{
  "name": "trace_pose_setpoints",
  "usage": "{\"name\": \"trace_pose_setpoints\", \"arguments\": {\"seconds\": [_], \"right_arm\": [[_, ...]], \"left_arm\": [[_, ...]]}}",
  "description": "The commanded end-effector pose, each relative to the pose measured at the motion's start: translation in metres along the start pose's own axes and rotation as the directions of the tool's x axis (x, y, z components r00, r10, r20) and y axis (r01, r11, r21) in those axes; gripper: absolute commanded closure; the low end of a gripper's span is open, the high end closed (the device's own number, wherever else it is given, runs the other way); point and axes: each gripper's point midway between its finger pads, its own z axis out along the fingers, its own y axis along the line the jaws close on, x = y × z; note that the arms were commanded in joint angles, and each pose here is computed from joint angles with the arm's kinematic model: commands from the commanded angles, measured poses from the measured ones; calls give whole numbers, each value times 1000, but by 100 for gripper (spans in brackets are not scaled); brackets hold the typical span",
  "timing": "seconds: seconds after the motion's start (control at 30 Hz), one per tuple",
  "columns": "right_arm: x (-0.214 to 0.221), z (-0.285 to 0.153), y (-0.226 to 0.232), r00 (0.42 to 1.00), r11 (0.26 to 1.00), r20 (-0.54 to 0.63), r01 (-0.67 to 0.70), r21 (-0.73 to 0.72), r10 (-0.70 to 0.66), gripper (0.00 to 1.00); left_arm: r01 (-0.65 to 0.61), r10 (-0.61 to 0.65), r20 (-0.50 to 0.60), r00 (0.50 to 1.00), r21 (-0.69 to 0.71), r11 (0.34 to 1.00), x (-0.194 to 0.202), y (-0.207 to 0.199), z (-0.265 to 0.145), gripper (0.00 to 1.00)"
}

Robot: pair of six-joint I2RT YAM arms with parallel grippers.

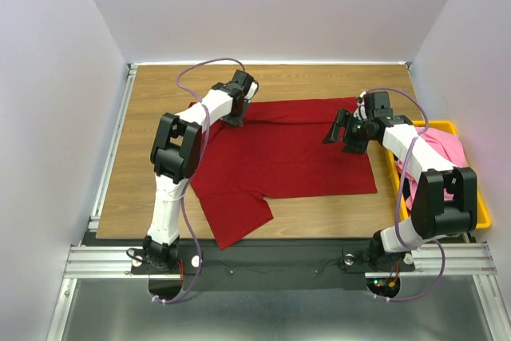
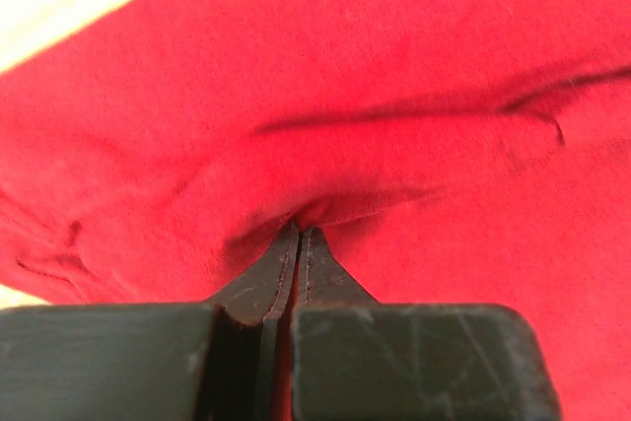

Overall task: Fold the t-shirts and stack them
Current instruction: Fold the tshirt

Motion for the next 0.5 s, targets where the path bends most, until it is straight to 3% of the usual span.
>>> {"name": "trace_pose_setpoints", "arguments": {"seconds": [0.0,0.47], "right_arm": [[-7,-7,7,999,1000,36,17,-18,-16,17],[-7,-7,7,999,1000,38,10,-18,-9,17]], "left_arm": [[54,-55,35,998,32,998,-8,-3,-50,100],[169,-164,-46,985,148,974,12,-40,-72,100]]}}
